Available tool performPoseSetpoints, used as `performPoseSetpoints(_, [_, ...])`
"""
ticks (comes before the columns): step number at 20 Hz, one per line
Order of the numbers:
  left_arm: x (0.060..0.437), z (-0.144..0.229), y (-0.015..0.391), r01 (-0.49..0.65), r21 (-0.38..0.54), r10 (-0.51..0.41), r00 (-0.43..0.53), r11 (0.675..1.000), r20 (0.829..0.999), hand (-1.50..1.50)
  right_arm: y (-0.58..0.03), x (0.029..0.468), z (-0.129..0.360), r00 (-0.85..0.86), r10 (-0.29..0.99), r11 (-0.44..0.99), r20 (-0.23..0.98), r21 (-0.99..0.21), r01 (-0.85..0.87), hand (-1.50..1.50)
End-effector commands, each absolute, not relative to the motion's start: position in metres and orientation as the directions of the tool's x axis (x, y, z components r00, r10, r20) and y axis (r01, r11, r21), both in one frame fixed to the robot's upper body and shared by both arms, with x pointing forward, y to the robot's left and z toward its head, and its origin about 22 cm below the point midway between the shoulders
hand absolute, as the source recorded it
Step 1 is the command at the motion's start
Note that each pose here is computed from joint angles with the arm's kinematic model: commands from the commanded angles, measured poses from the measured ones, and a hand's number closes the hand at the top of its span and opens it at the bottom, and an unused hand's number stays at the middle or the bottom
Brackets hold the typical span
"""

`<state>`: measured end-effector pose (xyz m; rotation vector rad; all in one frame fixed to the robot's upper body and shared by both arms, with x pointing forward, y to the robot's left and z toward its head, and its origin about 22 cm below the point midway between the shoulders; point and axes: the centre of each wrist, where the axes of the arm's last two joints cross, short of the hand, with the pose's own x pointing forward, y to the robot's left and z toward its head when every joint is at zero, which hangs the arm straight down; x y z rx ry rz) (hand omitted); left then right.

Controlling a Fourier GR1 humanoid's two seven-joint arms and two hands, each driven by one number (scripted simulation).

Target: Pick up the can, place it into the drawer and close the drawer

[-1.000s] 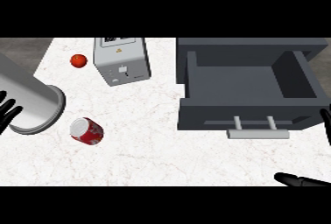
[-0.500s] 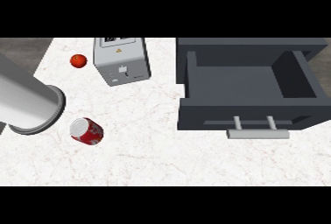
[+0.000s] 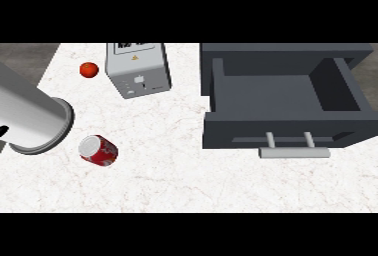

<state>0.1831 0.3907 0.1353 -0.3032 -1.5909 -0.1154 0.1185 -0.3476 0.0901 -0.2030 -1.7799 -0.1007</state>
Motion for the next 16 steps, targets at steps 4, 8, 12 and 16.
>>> performPoseSetpoints(4, [0.187,0.119,0.384,0.278,-0.192,0.185,0.051,0.941,0.981,-1.5,-0.351,0.106,0.106,-0.221,0.094,0.982,0.971,-0.053,0.182,-1.5])
performPoseSetpoints(8, [0.218,0.105,0.365,0.271,-0.2,0.184,0.085,0.942,0.979,-1.5,-0.362,0.107,0.077,-0.228,0.066,0.983,0.971,-0.024,0.182,-1.5])
performPoseSetpoints(12, [0.223,0.093,0.36,0.248,-0.2,0.18,0.101,0.948,0.979,-1.5,-0.377,0.109,0.093,-0.211,0.066,0.98,0.975,-0.024,0.196,-1.5])
performPoseSetpoints(16, [0.241,0.079,0.35,0.242,-0.186,0.166,0.1,0.952,0.981,-1.5,-0.368,0.1,0.108,-0.197,0.09,0.984,0.976,-0.057,0.169,-1.5])
